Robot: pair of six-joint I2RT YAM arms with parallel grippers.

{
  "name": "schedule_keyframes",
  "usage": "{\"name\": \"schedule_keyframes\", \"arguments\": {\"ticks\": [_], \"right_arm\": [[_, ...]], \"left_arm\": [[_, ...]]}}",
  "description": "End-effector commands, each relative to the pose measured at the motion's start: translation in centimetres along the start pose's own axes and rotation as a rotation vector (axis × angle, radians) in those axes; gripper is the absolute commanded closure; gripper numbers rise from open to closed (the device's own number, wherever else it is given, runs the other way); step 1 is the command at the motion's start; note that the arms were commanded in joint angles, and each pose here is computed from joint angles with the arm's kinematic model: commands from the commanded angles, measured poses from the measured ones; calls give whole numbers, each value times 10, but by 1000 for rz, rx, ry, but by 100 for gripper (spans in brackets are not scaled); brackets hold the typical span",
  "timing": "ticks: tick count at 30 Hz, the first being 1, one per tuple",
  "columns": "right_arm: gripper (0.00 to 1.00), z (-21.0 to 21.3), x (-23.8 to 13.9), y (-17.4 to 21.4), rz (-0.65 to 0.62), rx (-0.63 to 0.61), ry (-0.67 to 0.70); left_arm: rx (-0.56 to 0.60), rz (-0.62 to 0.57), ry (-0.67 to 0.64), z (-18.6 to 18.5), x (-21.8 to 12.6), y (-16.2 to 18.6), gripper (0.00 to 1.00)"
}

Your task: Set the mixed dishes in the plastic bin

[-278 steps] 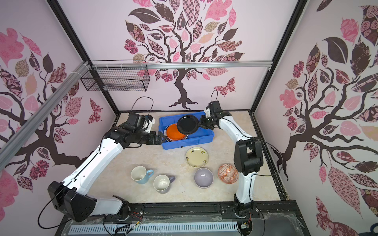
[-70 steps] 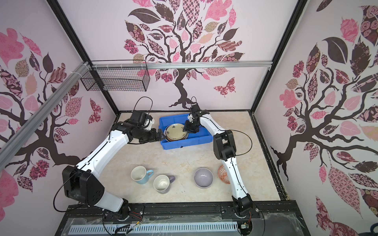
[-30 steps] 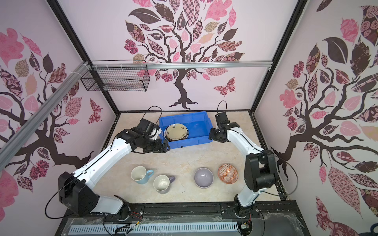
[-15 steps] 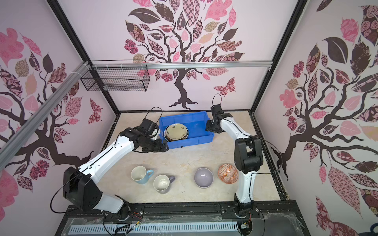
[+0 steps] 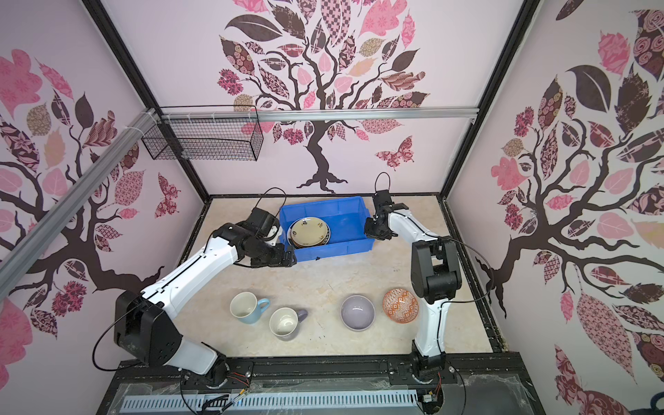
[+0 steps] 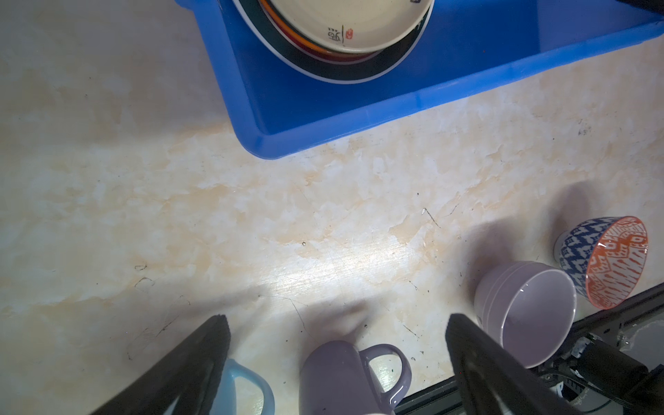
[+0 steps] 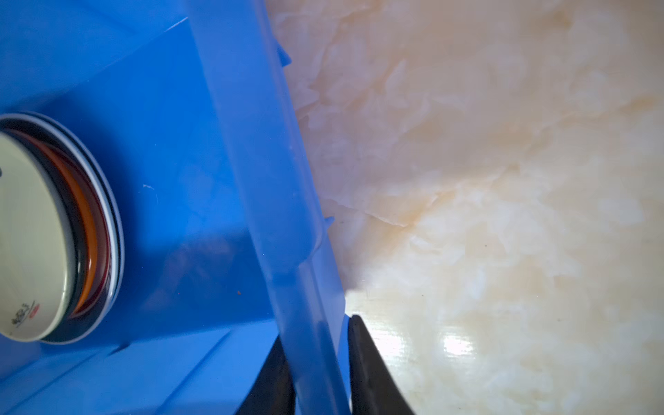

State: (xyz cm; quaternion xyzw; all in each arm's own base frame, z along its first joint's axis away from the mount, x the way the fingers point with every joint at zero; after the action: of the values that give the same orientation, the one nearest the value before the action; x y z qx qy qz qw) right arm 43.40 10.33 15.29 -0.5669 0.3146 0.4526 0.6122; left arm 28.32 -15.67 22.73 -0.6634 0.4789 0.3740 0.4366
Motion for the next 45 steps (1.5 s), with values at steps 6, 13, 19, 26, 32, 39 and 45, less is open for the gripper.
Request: {"name": "schedule_keyframes", "arguments": {"ticks": [6,13,19,26,32,39,45], "right_arm": [[86,5,-7,32,73,55,-25],[51,5,-32,40,29,31,-13],[46,5,-50,33,7,1,14],[46,9,-21,9,36,2,-21],[50,7,13,-13,107,-38,5],[67,0,27,-13,164,-83,54],[83,-7,20,11,211,-113,87]], "left_arm": [[17,-8,42,2,-7,1,2],[26,2,73,1,-5,3,2],[29,27,97,-3,3,0,2],[12,-13,33,-2,8,-21,2],[-52,-66,3,6,-1,-55,2],[-71,-79,-6,9,10,-65,2],[-71,-72,-6,10,18,-71,2]]}}
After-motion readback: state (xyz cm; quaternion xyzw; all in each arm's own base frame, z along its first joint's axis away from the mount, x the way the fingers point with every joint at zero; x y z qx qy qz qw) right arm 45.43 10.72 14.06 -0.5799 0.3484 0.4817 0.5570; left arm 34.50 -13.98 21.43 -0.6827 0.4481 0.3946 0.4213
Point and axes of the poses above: each gripper's point midway between its finger pads, its own x axis out along the fingers, its own z axis along the line the jaws close on, y = z × x, the point moved 7 cm from there along -x, back along the fingers, and after that the axes turned 14 degrees about -x, right-handed, at the moved point
